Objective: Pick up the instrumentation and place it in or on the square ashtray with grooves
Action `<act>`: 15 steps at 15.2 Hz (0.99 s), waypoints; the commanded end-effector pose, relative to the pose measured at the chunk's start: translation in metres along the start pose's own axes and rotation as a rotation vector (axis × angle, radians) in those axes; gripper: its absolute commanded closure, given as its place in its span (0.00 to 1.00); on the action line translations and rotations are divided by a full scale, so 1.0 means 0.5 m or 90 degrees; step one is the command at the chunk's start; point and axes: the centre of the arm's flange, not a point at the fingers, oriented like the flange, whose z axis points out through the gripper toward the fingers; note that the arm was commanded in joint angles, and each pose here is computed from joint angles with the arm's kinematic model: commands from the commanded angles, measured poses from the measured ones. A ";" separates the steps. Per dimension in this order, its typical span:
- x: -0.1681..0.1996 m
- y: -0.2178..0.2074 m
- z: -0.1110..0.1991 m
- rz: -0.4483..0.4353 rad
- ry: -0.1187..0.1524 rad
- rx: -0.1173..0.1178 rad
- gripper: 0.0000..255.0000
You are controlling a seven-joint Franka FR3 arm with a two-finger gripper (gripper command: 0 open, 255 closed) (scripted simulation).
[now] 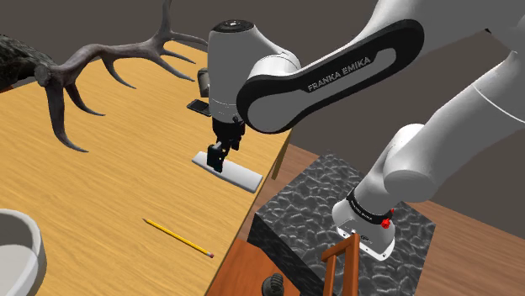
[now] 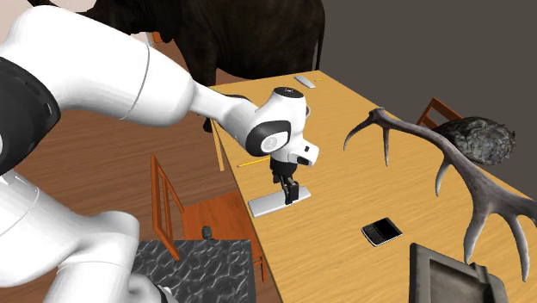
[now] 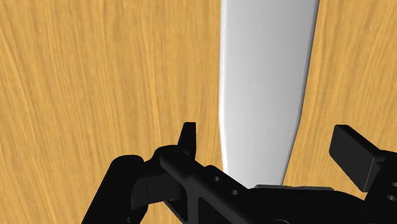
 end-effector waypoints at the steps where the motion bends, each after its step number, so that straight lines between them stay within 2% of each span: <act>1: 0.002 -0.010 0.025 -0.002 0.000 0.001 0.00; 6: 0.002 -0.010 0.084 -0.002 0.000 0.001 0.00; 14: 0.002 -0.010 0.084 -0.002 0.000 0.001 0.00; 15: 0.002 -0.010 0.084 -0.002 0.000 0.001 1.00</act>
